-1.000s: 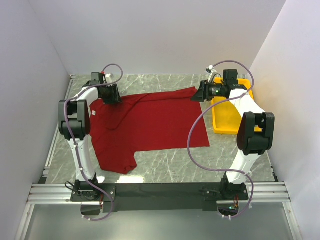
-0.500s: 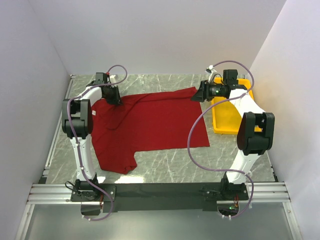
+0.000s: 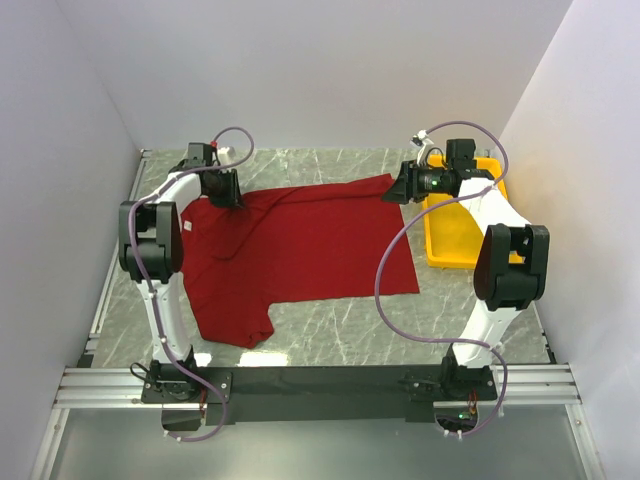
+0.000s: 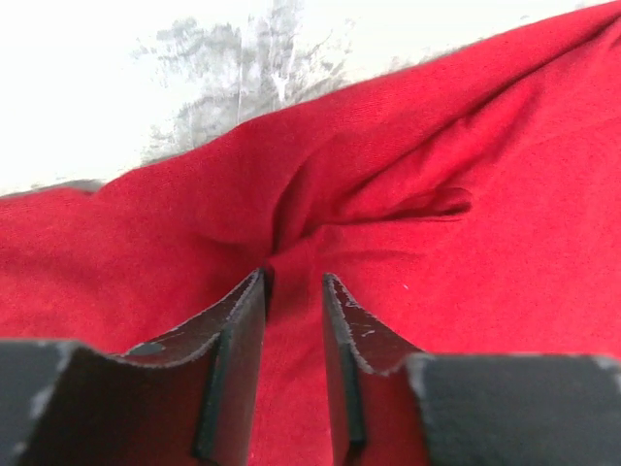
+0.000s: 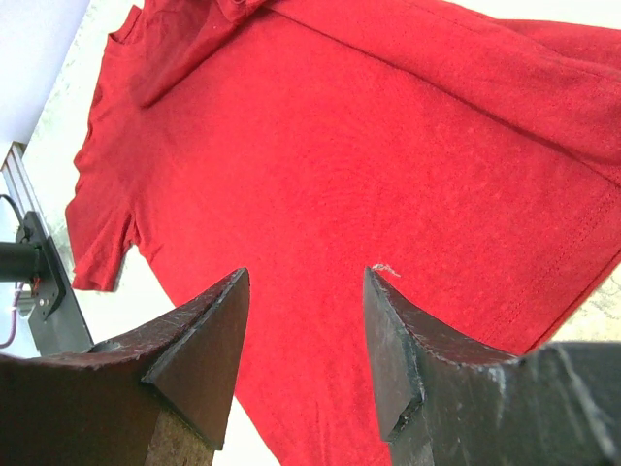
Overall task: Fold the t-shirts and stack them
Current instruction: Fold the tshirt
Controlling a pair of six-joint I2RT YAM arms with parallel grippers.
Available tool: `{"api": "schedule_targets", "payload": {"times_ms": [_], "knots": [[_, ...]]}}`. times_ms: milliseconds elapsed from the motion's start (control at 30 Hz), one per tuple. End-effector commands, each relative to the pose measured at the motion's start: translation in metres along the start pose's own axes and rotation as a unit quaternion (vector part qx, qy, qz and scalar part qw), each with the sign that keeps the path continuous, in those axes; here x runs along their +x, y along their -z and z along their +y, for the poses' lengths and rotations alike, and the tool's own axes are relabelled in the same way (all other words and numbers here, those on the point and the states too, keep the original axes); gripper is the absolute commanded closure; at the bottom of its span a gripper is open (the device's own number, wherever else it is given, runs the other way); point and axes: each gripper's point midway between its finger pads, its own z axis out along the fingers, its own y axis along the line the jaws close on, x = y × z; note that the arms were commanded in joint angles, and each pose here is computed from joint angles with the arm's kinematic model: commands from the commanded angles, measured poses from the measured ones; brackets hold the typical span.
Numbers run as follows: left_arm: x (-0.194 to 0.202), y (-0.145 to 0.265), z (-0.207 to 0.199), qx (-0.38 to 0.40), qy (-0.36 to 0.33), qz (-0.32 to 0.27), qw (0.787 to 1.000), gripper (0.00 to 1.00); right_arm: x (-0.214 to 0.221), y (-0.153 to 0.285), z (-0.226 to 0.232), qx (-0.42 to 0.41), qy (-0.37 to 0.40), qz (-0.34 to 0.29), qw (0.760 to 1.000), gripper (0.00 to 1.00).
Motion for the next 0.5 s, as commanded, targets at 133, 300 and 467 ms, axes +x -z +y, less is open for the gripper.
{"api": "schedule_targets", "payload": {"times_ms": [133, 300, 467], "knots": [[-0.023, 0.028, -0.012, 0.0, -0.019, -0.036, 0.999, 0.65, -0.017, 0.01, 0.015, -0.003, 0.033, -0.023, 0.999, 0.43], [-0.013, 0.021, -0.01, 0.002, -0.017, -0.02, 1.0, 0.65, -0.018, 0.011, 0.016, -0.004, 0.033, -0.025, 0.999, 0.42], [-0.007, 0.016, -0.003, -0.011, -0.012, -0.013, 1.0, 0.65, -0.017, 0.011, 0.016, -0.004, 0.033, -0.024, 0.999, 0.42]]}}
